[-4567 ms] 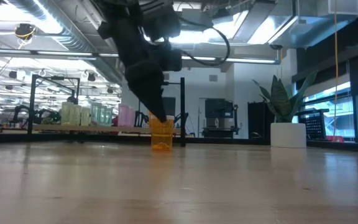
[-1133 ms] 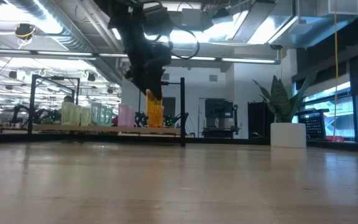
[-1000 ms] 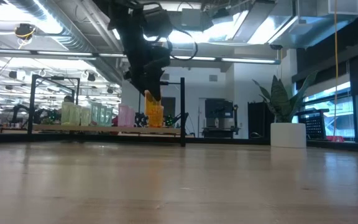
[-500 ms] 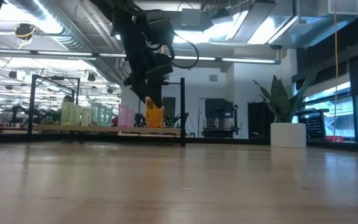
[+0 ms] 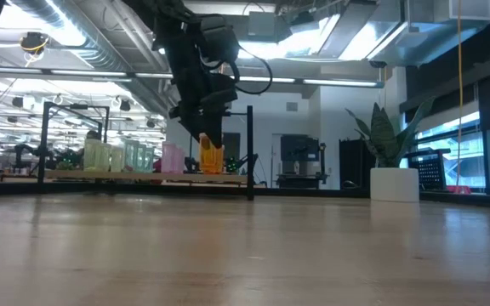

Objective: Pick and place medicine bottles onto shelf by color
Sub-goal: Put the orange pill bottle on the shelf and align it with the other orange pill bottles, then return to Home Position

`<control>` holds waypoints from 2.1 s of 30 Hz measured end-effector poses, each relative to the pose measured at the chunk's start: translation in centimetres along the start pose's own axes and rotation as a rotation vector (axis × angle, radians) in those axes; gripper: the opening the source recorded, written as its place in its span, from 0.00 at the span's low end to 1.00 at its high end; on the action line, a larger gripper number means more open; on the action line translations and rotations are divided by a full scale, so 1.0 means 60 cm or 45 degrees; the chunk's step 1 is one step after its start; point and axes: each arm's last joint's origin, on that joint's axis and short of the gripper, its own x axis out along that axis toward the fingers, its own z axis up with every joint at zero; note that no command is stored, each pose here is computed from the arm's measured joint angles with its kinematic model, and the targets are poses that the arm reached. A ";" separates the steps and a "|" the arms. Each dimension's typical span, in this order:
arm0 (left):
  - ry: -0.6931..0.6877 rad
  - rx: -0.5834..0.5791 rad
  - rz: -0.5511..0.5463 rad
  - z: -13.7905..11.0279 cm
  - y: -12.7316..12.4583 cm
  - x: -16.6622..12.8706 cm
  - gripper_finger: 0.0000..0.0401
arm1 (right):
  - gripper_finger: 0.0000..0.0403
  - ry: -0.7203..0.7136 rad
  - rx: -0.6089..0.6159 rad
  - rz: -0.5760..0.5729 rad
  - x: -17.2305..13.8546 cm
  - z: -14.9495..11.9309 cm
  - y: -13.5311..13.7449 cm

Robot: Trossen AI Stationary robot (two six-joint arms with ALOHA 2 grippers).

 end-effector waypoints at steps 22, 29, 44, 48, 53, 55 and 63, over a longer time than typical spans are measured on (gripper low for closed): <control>-0.002 -0.102 0.038 0.001 0.003 0.006 0.46 | 0.66 0.001 0.000 0.000 0.000 0.000 0.000; 0.022 -0.128 0.030 -0.001 0.000 0.020 0.46 | 0.66 0.002 0.003 -0.004 0.000 0.000 -0.002; 0.032 -0.148 0.054 -0.003 0.001 0.022 0.58 | 0.66 0.005 0.003 -0.054 0.000 0.000 -0.004; 0.029 -0.150 0.058 -0.003 0.001 0.022 0.67 | 0.66 0.004 0.003 -0.054 0.000 0.000 -0.004; 0.019 -0.152 0.054 -0.002 0.001 0.018 0.75 | 0.66 0.005 0.003 -0.052 0.000 0.000 -0.003; 0.021 -0.152 0.039 0.000 0.001 0.012 0.76 | 0.66 0.004 0.003 -0.051 0.000 0.000 -0.003; -0.093 -0.115 -0.001 0.012 -0.015 -0.075 0.77 | 0.66 0.002 0.003 -0.048 0.000 0.000 -0.003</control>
